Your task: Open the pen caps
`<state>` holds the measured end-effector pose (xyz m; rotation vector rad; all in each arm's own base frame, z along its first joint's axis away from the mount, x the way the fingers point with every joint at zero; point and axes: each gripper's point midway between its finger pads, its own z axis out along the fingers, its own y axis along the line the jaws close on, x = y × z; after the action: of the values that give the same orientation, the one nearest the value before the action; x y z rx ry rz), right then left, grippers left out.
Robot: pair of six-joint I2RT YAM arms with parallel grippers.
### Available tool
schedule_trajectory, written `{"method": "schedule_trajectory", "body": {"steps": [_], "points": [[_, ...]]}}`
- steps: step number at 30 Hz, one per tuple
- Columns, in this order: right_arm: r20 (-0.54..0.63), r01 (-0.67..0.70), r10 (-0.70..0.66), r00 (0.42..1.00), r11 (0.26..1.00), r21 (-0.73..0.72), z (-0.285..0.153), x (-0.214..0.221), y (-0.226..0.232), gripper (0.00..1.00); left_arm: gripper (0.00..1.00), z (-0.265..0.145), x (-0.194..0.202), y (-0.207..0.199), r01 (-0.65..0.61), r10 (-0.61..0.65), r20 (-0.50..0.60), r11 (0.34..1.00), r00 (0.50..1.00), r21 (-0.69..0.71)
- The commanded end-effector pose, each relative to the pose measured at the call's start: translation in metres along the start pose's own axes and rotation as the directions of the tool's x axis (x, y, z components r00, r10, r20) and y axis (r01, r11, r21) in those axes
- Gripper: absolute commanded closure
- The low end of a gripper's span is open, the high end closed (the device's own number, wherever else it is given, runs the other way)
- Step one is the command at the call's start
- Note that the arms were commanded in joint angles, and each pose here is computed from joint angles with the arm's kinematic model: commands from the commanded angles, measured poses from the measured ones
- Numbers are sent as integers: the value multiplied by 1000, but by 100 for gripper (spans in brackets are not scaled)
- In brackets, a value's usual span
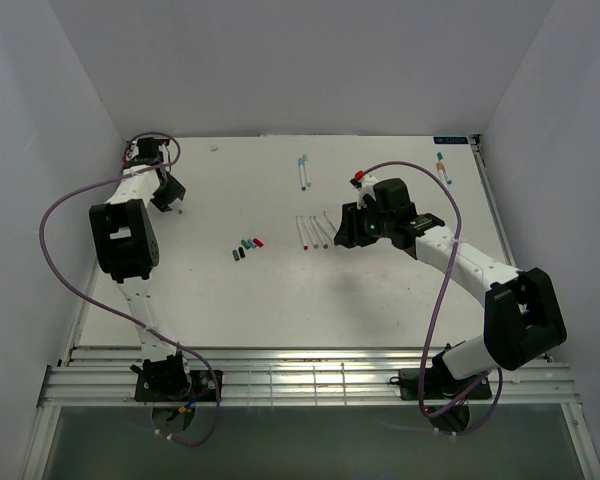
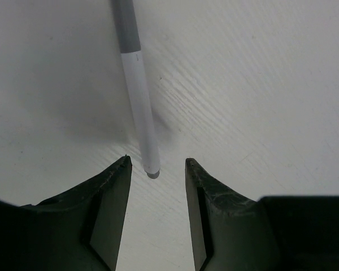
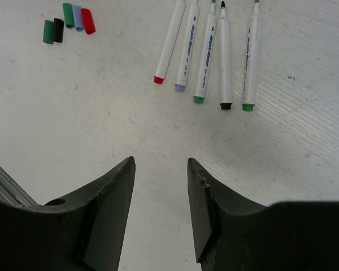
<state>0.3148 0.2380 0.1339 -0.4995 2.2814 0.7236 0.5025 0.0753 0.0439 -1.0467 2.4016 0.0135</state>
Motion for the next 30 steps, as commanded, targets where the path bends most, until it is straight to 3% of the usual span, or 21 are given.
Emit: {"method": "schedule_trajectory", "body": {"steps": [1, 19, 24, 30], "points": [[51, 27, -26, 998, 1000, -3, -5, -11, 3, 52, 47, -6, -18, 2, 9, -7, 49, 999, 999, -37], [53, 32, -33, 998, 999, 8, -5, -11, 1, 52, 51, 15, -26, 15, -55, 66, 72, 988, 995, -142], [54, 32, -32, 998, 999, 0, -4, -13, 2, 52, 70, 17, -23, 17, -82, 92, 59, 986, 994, -144], [59, 32, -32, 998, 999, -7, -7, -16, 5, 52, 78, 21, -13, 27, -104, 112, 34, 980, 993, -170]]}}
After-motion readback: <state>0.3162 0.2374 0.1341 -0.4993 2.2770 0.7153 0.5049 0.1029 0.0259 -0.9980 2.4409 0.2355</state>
